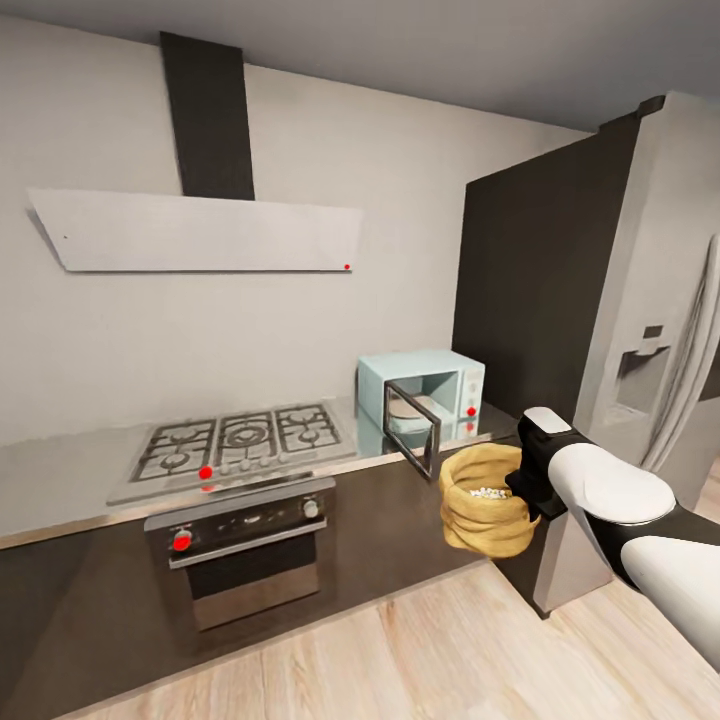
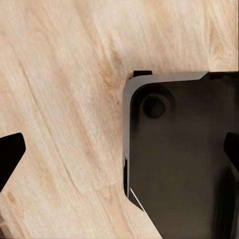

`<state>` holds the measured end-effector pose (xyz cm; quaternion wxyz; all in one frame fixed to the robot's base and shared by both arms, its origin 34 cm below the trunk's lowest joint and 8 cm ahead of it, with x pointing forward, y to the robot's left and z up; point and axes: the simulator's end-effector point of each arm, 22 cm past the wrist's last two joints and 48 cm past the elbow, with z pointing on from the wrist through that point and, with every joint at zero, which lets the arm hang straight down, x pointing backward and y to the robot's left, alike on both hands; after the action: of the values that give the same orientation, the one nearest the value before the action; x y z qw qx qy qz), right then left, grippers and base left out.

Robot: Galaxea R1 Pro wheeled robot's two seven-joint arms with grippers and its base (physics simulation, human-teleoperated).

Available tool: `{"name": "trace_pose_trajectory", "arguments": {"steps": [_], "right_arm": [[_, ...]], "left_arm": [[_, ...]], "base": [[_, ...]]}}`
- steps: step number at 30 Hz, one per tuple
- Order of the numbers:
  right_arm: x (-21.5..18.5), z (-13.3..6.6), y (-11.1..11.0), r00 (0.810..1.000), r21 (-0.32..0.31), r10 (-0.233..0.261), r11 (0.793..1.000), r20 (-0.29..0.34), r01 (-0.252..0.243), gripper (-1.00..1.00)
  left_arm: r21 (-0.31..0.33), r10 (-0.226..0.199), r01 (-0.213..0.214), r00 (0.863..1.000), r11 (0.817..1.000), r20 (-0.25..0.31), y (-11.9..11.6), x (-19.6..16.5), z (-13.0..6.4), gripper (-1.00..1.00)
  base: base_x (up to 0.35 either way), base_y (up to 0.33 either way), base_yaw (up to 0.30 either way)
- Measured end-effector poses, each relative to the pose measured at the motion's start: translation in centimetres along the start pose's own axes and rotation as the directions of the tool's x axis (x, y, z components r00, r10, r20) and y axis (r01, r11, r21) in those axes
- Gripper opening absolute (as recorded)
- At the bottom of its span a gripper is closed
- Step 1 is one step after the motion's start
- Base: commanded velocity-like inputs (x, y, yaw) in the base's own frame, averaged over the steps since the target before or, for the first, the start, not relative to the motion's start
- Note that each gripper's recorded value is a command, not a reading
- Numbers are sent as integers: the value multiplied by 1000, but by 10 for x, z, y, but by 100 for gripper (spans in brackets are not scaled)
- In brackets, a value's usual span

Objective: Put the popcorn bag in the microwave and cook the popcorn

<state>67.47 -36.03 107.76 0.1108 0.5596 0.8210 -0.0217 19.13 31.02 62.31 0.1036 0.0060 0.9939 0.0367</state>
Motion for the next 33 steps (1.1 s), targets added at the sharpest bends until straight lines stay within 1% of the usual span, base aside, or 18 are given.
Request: {"name": "trace_pose_trajectory", "arguments": {"steps": [14,22,33], "right_arm": [[0,0,0,1000,0,-1,1000,-1,1,-100],[2,0,0,1000,0,-4,1000,-3,4,-100],[2,1,0,1000,0,-4,1000,-4,4,-100]], "left_arm": [[0,0,0,1000,1000,0,0,0,0,100],[0,0,0,1000,1000,-1,0,1,0,100],[0,0,0,1000,1000,0,0,0,0,100]], "base": [[243,-219,0],[230,-221,162],[230,-222,12]]}}
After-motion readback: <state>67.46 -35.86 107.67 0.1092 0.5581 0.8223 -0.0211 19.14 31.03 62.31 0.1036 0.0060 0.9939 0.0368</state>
